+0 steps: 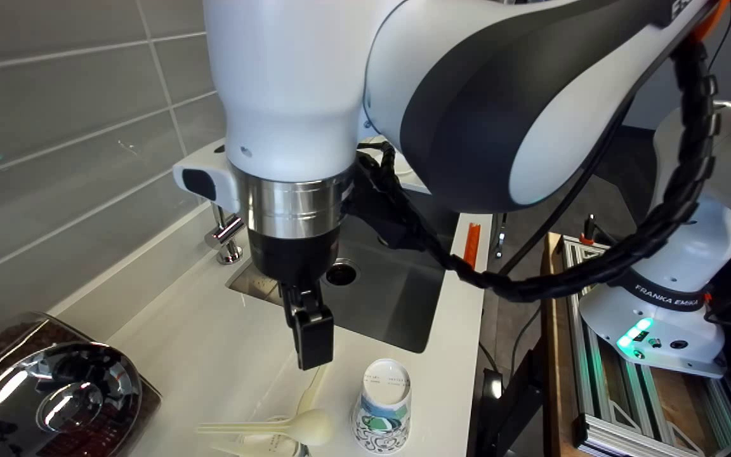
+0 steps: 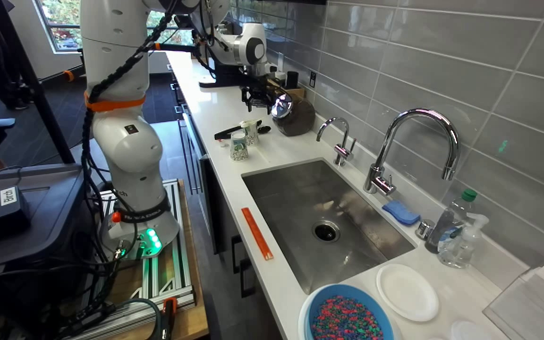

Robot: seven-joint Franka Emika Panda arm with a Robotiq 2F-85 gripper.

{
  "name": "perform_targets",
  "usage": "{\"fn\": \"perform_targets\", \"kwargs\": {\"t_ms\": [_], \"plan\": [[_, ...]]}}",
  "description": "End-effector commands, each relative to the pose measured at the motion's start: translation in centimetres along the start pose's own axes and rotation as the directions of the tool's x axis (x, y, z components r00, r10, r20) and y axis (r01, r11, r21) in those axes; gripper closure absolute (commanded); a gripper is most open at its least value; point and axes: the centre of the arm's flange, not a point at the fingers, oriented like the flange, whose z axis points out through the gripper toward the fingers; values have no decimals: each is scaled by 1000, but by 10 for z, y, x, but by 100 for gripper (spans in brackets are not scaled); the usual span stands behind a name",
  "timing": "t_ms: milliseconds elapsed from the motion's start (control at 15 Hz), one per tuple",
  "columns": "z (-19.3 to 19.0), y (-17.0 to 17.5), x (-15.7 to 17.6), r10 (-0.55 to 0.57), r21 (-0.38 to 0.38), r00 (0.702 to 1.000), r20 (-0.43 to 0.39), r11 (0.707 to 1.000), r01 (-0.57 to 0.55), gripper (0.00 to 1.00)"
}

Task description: Put the knife on the counter top and two pieces of cutlery in the sink

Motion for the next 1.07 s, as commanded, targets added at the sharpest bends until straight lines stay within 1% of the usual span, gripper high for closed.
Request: {"fn": "perform_targets", "kwargs": {"t_ms": [0,200,467,733,1000], "plan": [[8,-15,36,57,9,998,4,998,-57,0],[13,-24,50,96,27,995,-17,995,-96,0],[22,-34,64,128,24,992,-19,991,-128,0],[35,-44,71,142,16,990,-17,990,-142,0],[47,-52,71,164,26,986,3,986,-164,0]]}}
